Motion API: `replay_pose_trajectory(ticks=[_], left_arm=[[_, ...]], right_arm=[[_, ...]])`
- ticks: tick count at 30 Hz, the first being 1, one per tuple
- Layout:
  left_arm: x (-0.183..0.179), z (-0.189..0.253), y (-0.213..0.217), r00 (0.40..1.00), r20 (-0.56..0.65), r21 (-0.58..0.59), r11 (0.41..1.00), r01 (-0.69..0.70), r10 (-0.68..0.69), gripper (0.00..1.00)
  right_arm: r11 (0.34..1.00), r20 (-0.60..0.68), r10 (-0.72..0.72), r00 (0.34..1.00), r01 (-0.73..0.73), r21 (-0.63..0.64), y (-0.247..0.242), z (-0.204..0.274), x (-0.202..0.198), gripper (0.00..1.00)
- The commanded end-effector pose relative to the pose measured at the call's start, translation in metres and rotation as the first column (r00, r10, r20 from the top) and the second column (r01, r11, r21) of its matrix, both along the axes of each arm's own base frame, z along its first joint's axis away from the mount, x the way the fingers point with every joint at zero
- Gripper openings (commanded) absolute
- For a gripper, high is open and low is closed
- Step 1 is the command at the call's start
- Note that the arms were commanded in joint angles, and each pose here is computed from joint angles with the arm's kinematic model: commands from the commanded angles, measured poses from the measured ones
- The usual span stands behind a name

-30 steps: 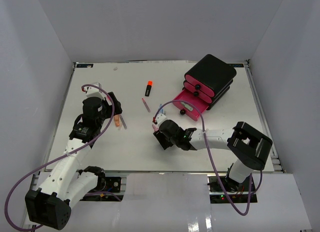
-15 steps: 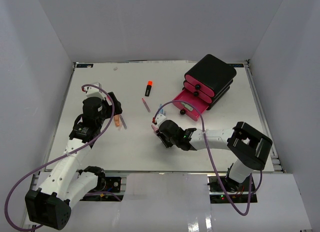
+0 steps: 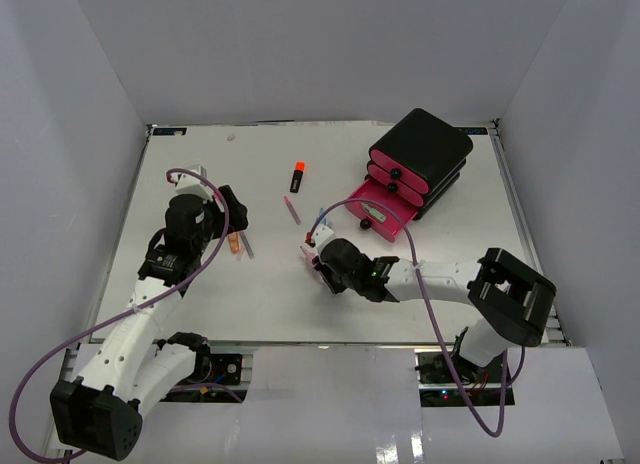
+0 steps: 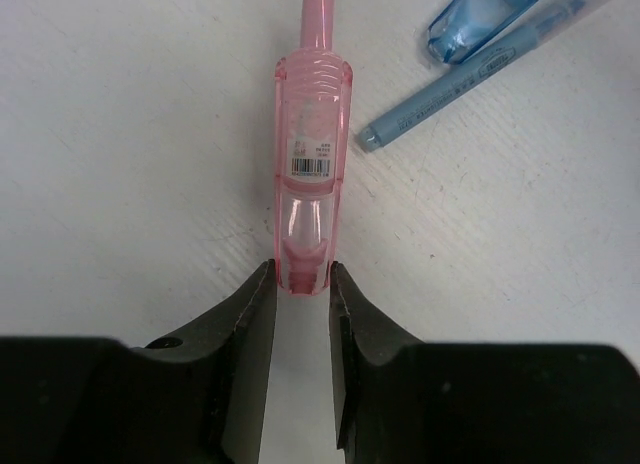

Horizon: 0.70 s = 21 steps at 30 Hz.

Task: Sort the stationery into containers
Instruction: Pick up the pen from the center of the board.

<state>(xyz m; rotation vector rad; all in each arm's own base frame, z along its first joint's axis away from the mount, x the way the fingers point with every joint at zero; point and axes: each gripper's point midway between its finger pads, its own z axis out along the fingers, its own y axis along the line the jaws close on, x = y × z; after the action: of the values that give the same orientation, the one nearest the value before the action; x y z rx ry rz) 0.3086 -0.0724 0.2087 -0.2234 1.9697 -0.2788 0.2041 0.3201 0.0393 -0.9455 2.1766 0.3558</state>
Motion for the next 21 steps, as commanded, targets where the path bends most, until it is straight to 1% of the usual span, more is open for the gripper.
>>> replay_pose_trajectory(ticks=[1,2,4,6,8,9,12,14,21], left_arm=[[-0.009,0.006,-0.011,0.999,0.01,-0.063,0.997,0.052,-0.051,0.98],[-0.012,0.009,-0.017,0.997,0.012,-0.09,0.993,0.082,-0.082,0.98],[-0.019,0.019,-0.023,0.995,0.029,-0.137,0.985,0.101,-0.098,0.98],[-0.028,0.026,-0.036,0.986,0.035,-0.192,0.967,0.168,-0.164,0.98],[-0.037,0.034,-0.045,0.979,0.048,-0.246,0.948,0.202,-0.196,0.98],[-0.042,0.037,-0.054,0.968,0.053,-0.276,0.928,0.249,-0.244,0.98],[-0.054,0.045,-0.068,0.946,0.062,-0.338,0.885,0.32,-0.318,0.98],[-0.06,0.047,-0.074,0.937,0.063,-0.367,0.864,0.343,-0.345,0.98],[-0.068,0.053,-0.092,0.902,0.075,-0.443,0.796,0.411,-0.424,0.98]], right_arm=[[0.995,0.075,-0.012,0.997,0.004,0.099,0.009,0.039,0.006,0.19],[0.994,0.086,-0.014,0.996,0.004,0.114,0.01,0.045,0.006,0.19],[0.986,0.117,-0.02,0.993,0.0,0.169,0.013,0.064,0.008,0.19],[0.977,0.148,-0.023,0.989,-0.009,0.213,0.016,0.081,0.009,0.19],[0.968,0.179,-0.04,0.983,-0.007,0.252,0.017,0.095,0.012,0.19],[0.959,0.202,-0.045,0.978,-0.014,0.282,0.017,0.108,0.012,0.19],[0.934,0.257,-0.069,0.964,-0.028,0.356,0.018,0.137,0.016,0.19],[0.913,0.284,-0.08,0.956,-0.044,0.405,0.018,0.156,0.016,0.19],[0.898,0.322,-0.059,0.945,-0.091,0.431,0.021,0.176,0.014,0.19]])
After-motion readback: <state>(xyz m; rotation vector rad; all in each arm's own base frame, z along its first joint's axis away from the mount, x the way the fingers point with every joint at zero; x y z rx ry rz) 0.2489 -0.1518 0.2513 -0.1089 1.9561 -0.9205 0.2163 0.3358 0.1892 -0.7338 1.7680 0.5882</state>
